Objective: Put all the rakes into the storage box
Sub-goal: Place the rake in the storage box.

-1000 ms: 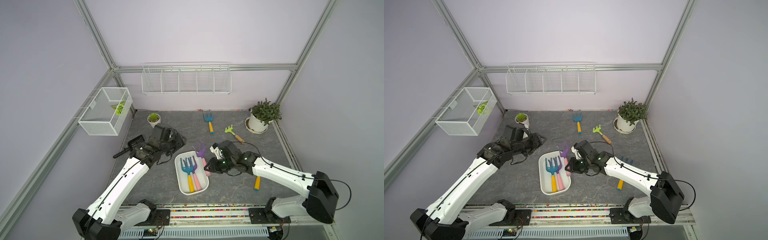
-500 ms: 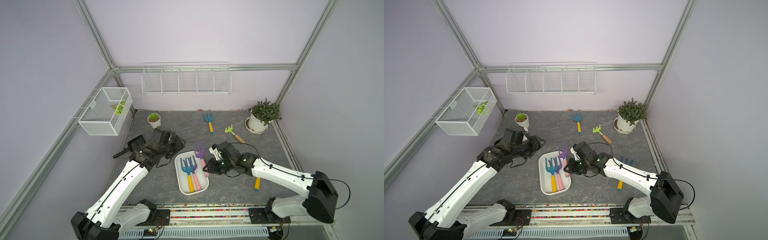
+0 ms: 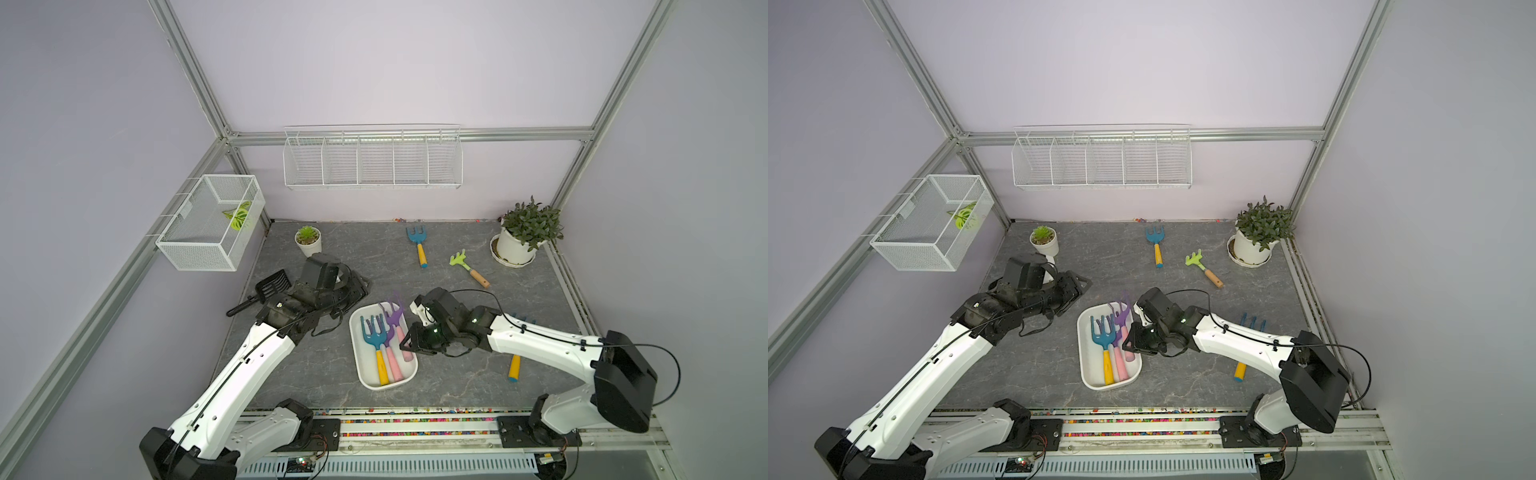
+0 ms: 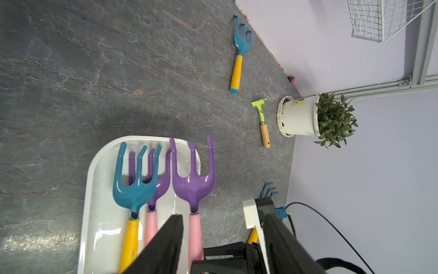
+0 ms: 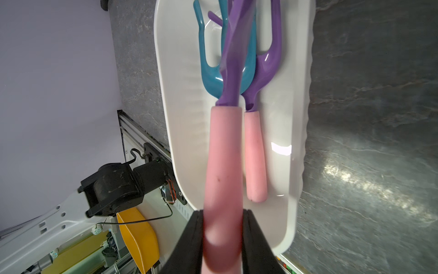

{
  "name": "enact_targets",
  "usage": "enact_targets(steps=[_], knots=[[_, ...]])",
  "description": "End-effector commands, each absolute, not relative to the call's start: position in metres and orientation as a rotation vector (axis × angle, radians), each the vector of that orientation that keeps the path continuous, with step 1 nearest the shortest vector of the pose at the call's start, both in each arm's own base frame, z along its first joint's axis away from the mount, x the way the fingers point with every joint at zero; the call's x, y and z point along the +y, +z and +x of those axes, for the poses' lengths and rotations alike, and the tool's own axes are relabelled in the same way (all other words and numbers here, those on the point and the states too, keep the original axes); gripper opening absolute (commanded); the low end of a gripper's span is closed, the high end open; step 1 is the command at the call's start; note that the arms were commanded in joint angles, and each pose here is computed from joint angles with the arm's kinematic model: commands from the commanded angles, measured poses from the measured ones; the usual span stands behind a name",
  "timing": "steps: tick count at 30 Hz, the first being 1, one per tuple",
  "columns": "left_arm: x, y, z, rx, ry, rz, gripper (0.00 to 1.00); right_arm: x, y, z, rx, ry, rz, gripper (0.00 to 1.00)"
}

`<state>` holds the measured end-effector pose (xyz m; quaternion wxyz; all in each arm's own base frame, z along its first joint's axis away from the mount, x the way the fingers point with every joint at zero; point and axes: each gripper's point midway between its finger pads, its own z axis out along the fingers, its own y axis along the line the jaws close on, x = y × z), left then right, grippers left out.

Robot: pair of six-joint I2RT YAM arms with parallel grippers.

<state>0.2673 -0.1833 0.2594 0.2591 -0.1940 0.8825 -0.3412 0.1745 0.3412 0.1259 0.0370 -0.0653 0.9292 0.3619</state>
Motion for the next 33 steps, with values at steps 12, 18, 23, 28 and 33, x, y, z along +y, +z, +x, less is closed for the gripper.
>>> enact_targets(steps=[12,18,23,28,33], knots=[[-0.184,0.266,0.266,2.367,-0.964,-0.549,0.59,0.358,0.127,0.177,2.845,1.102,-0.191,0.0],[-0.181,0.269,0.263,2.357,-0.972,-0.558,0.59,0.359,0.13,0.182,2.831,1.076,-0.174,0.02],[-0.179,0.27,0.26,2.351,-0.98,-0.566,0.59,0.359,0.132,0.184,2.825,1.067,-0.166,0.05],[-0.179,0.269,0.259,2.354,-0.98,-0.567,0.6,0.355,0.13,0.183,2.827,1.038,-0.166,0.34],[-0.18,0.27,0.26,2.352,-0.986,-0.566,0.6,0.347,0.131,0.182,2.822,1.001,-0.17,0.65]])
